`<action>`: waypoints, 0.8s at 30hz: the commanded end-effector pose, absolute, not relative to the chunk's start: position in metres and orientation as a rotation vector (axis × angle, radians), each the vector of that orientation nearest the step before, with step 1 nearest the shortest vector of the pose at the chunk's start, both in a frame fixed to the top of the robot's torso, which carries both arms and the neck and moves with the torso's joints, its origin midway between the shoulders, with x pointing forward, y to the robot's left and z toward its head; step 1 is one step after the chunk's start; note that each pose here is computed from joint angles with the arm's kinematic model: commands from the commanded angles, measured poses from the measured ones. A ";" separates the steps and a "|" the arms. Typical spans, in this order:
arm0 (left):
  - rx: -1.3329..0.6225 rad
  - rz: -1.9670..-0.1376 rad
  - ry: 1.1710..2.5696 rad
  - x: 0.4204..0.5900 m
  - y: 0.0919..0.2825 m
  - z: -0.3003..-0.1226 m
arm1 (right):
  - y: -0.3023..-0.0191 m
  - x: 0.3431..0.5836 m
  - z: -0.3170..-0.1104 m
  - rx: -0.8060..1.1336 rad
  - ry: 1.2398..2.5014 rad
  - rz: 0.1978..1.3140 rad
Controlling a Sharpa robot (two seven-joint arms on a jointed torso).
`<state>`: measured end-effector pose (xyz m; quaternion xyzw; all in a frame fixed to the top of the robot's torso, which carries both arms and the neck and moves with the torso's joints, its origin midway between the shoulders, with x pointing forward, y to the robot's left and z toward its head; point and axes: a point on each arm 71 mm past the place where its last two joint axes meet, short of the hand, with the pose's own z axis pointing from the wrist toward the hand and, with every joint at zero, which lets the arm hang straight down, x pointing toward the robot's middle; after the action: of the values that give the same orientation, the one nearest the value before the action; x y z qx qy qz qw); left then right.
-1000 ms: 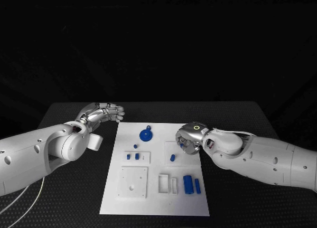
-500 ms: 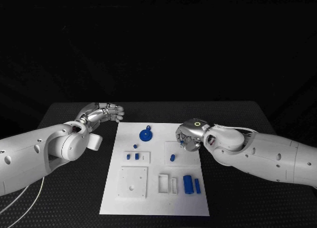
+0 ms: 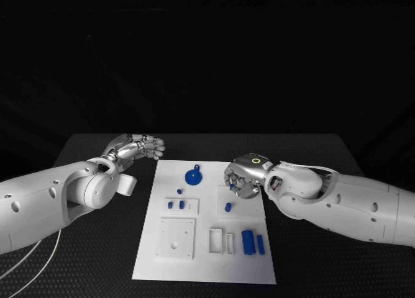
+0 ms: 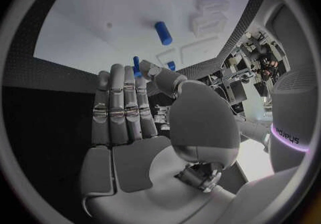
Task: Assemble the parts on the task board
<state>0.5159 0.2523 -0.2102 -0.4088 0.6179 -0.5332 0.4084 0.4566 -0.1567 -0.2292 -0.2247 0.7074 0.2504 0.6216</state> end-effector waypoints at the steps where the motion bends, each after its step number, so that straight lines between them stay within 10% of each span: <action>1: -1.033 -1.345 1.544 0.518 0.253 -0.209 | -0.143 0.450 -0.224 -0.538 1.576 0.624; 24: -1.042 -1.308 1.510 0.529 0.256 -0.211 | -0.051 0.418 -0.250 -0.674 1.560 0.794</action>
<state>0.5278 0.2568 -0.2125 -0.4159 0.6118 -0.5211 0.4257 0.4200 -0.0545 -0.2488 -0.2712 0.6785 0.3424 0.5906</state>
